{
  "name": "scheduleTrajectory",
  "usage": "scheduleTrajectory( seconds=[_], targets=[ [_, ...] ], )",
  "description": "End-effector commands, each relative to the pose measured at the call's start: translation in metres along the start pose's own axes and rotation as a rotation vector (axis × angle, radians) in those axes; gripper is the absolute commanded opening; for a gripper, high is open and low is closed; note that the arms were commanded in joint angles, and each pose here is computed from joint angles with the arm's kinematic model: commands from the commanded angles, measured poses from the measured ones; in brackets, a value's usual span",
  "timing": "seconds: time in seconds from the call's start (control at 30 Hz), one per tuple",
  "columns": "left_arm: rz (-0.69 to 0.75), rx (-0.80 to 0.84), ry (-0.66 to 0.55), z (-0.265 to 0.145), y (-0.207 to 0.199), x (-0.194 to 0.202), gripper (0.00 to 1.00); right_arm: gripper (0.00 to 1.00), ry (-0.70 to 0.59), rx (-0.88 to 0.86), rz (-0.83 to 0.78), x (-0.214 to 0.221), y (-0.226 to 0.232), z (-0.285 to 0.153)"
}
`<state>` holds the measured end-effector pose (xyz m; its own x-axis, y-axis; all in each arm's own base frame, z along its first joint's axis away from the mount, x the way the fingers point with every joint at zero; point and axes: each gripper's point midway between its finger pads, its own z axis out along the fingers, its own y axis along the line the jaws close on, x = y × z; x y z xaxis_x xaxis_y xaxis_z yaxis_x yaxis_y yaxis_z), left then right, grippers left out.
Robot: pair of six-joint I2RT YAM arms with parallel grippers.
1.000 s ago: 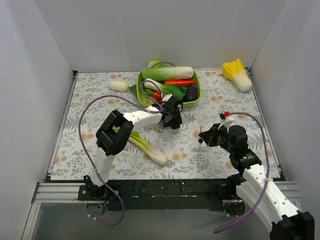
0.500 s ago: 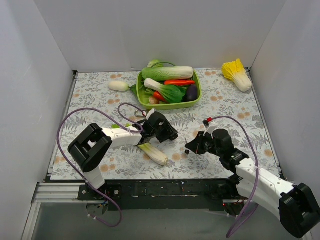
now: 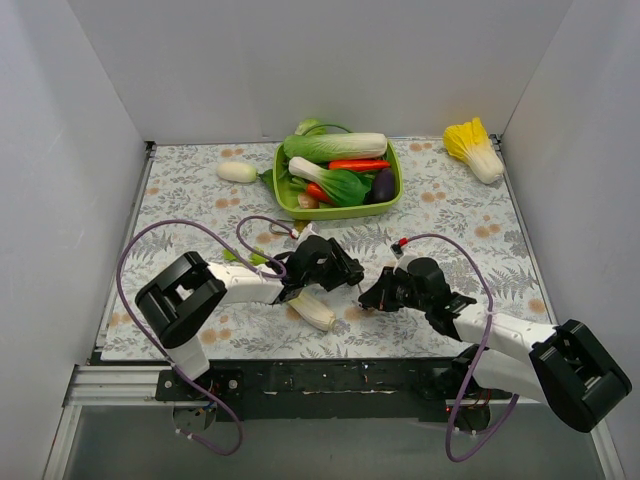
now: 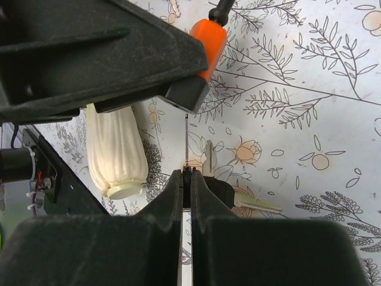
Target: Unlock with the key
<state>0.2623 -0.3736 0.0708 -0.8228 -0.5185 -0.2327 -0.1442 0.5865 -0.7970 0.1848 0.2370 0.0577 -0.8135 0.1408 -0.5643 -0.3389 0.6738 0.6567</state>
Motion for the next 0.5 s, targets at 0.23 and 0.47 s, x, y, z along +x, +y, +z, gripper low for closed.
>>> scheduleTrajectory(
  seconds=[0.23,0.47],
  targets=[
    [0.034,0.116,-0.070,-0.0187,-0.0350,-0.0094,0.00,0.01,-0.082,-0.045,-0.015,-0.0345,0.0230,0.0068],
    [0.039,0.118,-0.067,-0.0182,-0.0368,-0.0081,0.00,0.01,-0.080,-0.047,-0.016,-0.0332,0.0230,0.0055]
  ],
)
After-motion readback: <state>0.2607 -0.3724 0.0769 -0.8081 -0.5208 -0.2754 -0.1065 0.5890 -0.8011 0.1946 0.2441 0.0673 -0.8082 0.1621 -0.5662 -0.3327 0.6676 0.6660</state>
